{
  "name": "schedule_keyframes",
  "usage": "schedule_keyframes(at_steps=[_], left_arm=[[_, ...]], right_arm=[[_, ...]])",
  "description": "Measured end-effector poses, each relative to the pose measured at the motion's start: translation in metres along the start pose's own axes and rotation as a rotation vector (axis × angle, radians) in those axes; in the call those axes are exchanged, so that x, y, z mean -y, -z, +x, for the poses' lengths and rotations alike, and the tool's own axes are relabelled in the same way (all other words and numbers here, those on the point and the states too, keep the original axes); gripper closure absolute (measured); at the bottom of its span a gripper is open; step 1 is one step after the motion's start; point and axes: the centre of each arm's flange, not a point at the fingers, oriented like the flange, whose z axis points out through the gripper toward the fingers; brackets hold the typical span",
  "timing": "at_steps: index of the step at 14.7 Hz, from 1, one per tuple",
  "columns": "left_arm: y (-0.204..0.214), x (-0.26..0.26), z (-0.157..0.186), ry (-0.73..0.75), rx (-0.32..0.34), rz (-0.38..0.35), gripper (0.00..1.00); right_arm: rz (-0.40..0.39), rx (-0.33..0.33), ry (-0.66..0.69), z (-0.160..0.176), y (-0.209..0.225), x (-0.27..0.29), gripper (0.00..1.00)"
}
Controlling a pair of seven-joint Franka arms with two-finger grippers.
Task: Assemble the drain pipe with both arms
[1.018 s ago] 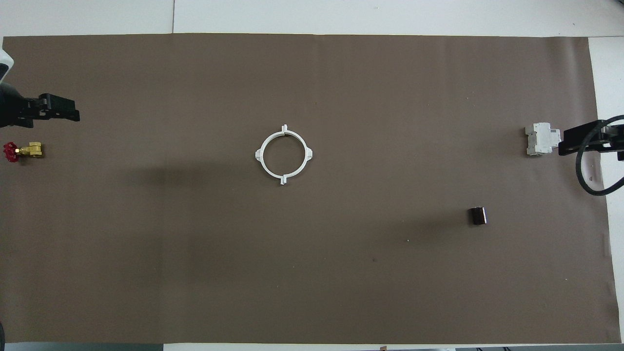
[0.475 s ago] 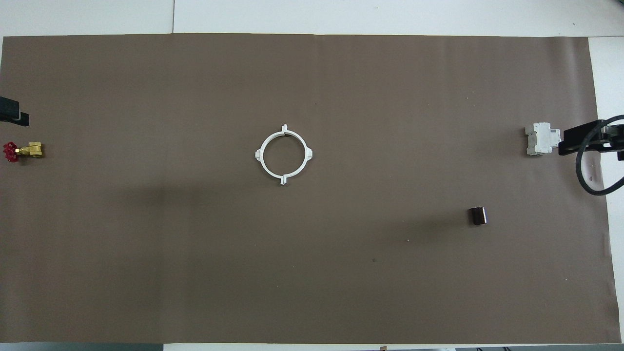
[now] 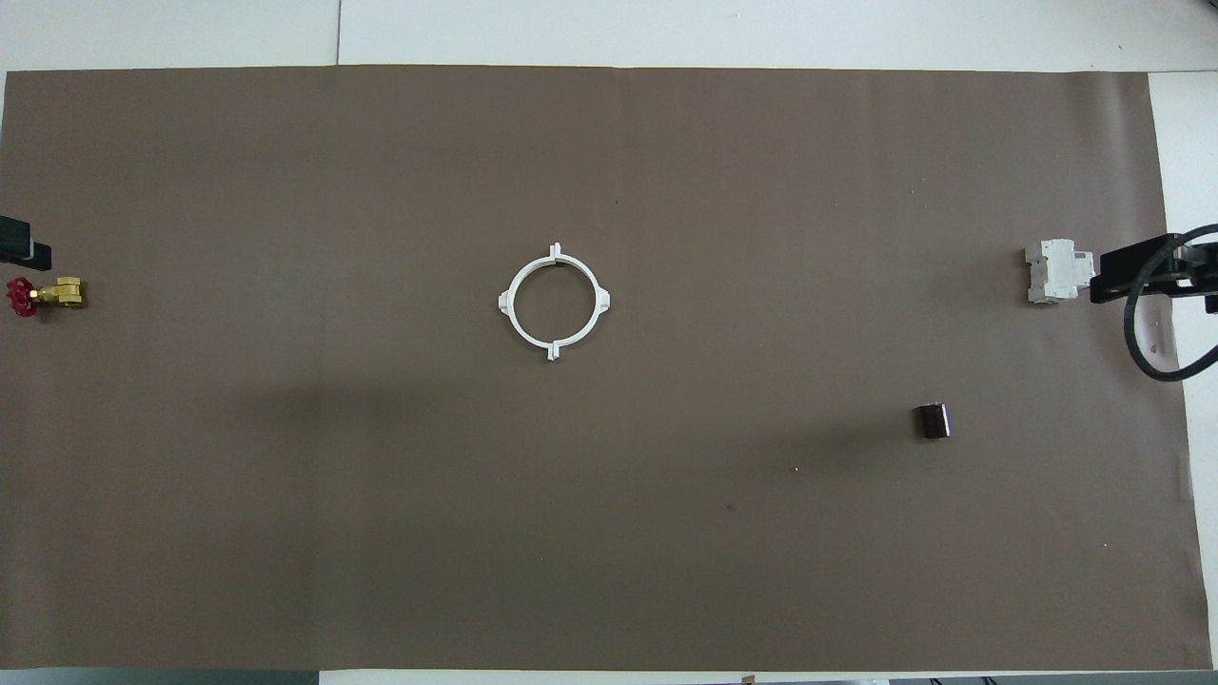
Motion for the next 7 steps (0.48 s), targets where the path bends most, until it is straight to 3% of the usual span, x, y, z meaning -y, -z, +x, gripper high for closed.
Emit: schedule_keyframes(at_steps=[7], left_arm=[[-0.002,0.000,-0.011,0.001,0.011,-0.005,0.00]], right_arm=[[0.000,-0.002,0.000,0.000,0.000,0.000,0.00]])
